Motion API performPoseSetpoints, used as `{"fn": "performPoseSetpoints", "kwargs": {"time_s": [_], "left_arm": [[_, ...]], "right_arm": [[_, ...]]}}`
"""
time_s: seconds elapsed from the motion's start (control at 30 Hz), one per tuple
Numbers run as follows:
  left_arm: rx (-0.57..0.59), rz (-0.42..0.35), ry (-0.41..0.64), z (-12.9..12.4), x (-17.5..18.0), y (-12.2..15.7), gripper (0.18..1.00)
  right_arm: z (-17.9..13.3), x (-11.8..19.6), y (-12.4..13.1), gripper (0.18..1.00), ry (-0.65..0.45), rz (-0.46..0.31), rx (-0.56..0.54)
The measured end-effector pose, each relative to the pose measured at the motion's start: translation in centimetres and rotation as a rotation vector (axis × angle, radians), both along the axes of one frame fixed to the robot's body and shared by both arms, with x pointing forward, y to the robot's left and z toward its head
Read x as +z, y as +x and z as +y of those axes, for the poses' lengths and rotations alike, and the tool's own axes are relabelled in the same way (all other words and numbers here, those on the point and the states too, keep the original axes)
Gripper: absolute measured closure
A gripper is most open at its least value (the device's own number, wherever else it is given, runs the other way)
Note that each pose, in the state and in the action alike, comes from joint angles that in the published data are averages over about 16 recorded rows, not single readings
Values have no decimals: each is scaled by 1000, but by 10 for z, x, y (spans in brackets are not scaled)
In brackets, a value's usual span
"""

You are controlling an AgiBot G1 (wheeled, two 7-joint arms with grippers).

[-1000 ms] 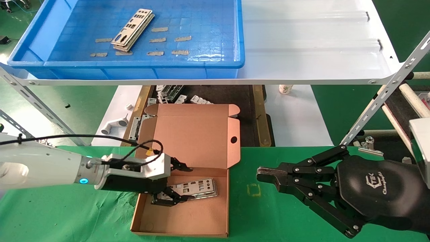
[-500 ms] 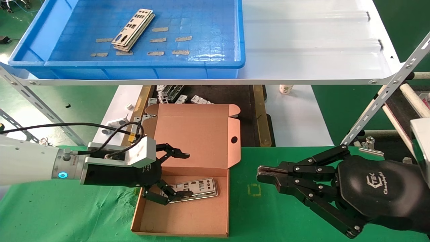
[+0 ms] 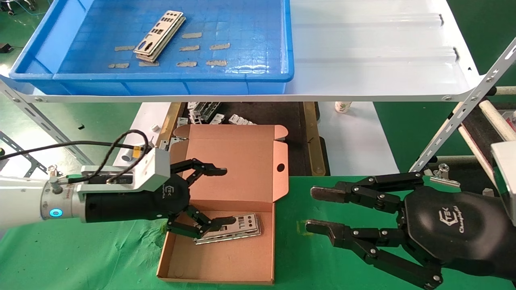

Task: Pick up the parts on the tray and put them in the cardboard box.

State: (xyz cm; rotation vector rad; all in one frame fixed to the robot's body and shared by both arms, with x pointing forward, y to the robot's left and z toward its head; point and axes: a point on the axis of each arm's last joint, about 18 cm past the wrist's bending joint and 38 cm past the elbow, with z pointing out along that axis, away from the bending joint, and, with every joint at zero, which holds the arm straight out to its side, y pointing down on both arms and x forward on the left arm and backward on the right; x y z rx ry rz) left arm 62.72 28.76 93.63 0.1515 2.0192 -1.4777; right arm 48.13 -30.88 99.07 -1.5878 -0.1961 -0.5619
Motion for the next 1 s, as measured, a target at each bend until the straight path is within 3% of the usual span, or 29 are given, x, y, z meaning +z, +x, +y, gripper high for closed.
{"fn": "performPoseSetpoints", "kwargs": {"time_s": [0.63,1.0], "left_arm": [[-88,0,-147,11,31,-63,184],[-153,9,-183,14,46,-109,184]], "right_arm": [[0,0,0,403,0,0,0],[0,0,0,241,0,0,0]]}}
